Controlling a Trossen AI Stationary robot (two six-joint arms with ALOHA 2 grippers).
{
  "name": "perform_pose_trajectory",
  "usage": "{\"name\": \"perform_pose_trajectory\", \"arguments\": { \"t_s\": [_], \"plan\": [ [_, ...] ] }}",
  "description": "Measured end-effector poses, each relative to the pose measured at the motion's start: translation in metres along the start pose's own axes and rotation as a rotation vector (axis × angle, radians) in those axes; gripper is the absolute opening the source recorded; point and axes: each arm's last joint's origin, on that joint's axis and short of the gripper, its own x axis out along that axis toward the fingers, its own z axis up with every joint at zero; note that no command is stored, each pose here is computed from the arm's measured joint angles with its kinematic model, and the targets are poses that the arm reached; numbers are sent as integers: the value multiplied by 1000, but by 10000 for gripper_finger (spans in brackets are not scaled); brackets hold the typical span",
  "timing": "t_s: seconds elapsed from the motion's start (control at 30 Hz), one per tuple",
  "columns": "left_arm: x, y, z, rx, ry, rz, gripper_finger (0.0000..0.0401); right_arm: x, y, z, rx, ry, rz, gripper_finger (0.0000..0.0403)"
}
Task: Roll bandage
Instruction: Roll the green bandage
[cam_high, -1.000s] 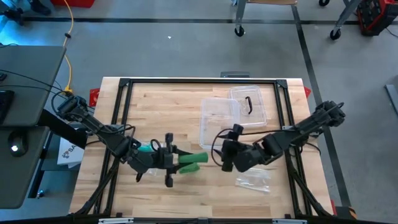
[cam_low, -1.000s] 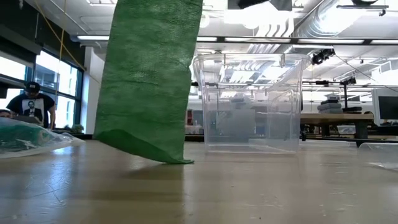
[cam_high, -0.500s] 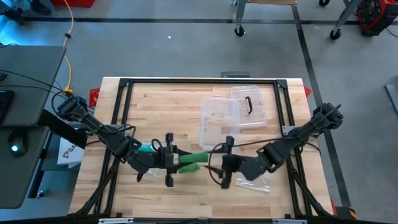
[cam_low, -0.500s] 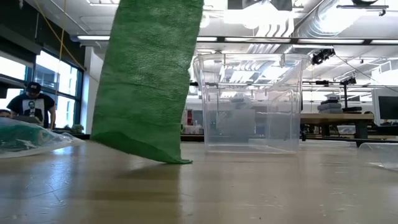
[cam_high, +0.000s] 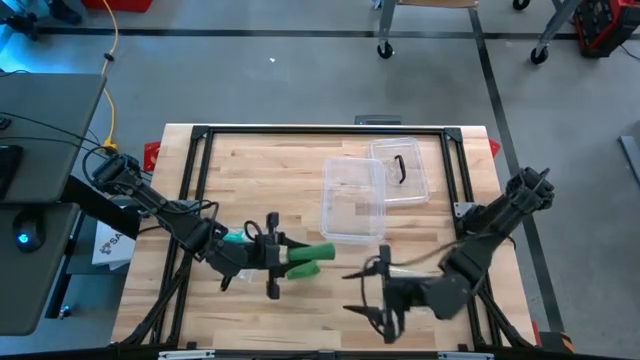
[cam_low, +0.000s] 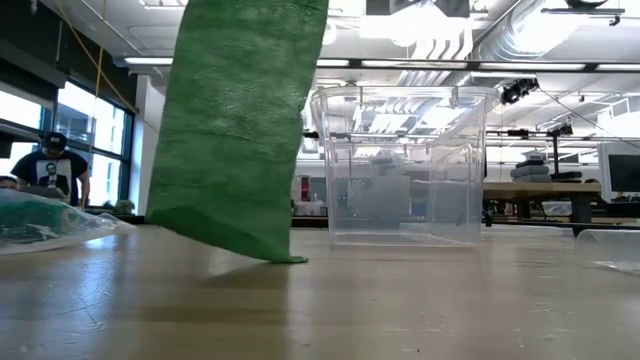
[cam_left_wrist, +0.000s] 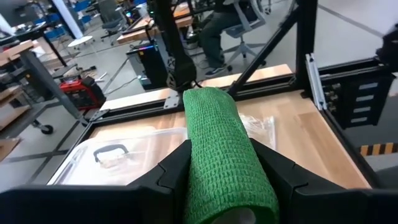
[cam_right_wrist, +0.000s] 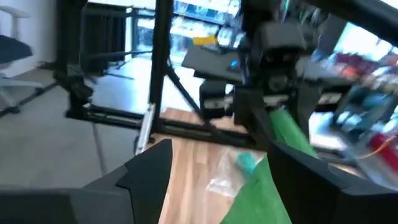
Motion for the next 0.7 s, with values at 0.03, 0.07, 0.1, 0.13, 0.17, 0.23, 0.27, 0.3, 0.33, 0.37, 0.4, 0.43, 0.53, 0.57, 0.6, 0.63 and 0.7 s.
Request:
{"name": "perform_pose_trajectory", "arguments": {
  "t_s": [0.03,0.07,0.1,0.13,0.17,0.23,0.27,0.3,0.33,0.37,0.4,0.43,0.53,0.57,0.6,0.63,0.7],
  "plan": [
    [0,0,0,-6,0,0,122,-1,2,1,-25,-6,-13,252],
    [0,0,0,-7,-1,1,122,-3,3,1,-56,-10,-13,249],
    [0,0,0,-9,-3,0,122,-3,3,2,-92,-12,-13,247],
    [0,0,1,-11,-5,0,122,-2,2,1,-118,-10,-15,246],
    [0,0,1,-11,-5,0,122,-1,3,0,-123,-7,-19,245],
    [0,0,1,-17,-5,-1,122,0,3,0,-113,-6,-20,244],
    [0,0,0,-17,-4,-1,122,0,4,0,-98,-9,2,244],
    [0,0,0,-17,-4,-1,122,1,4,0,-92,-14,38,243],
    [0,0,0,-18,-4,-1,122,1,5,-1,-93,-14,69,243],
    [0,0,1,-20,-5,-1,122,1,6,-1,-92,-15,87,242],
    [0,0,0,-21,-4,-1,122,1,6,-1,-91,-16,96,241],
    [0,0,0,-20,-4,-1,122,1,6,-1,-89,-17,98,240],
    [0,0,0,-20,-4,-1,122,1,6,0,-38,-19,101,240],
    [0,0,0,-20,-4,-1,122,2,5,0,-19,-18,100,241],
    [0,0,0,-19,-3,-1,122,2,4,0,-2,-15,98,242],
    [0,0,0,-18,-3,-1,122,3,4,0,16,-14,96,245],
    [0,0,0,-19,-3,-1,122,4,1,-1,39,-6,88,252]
  ]
}}
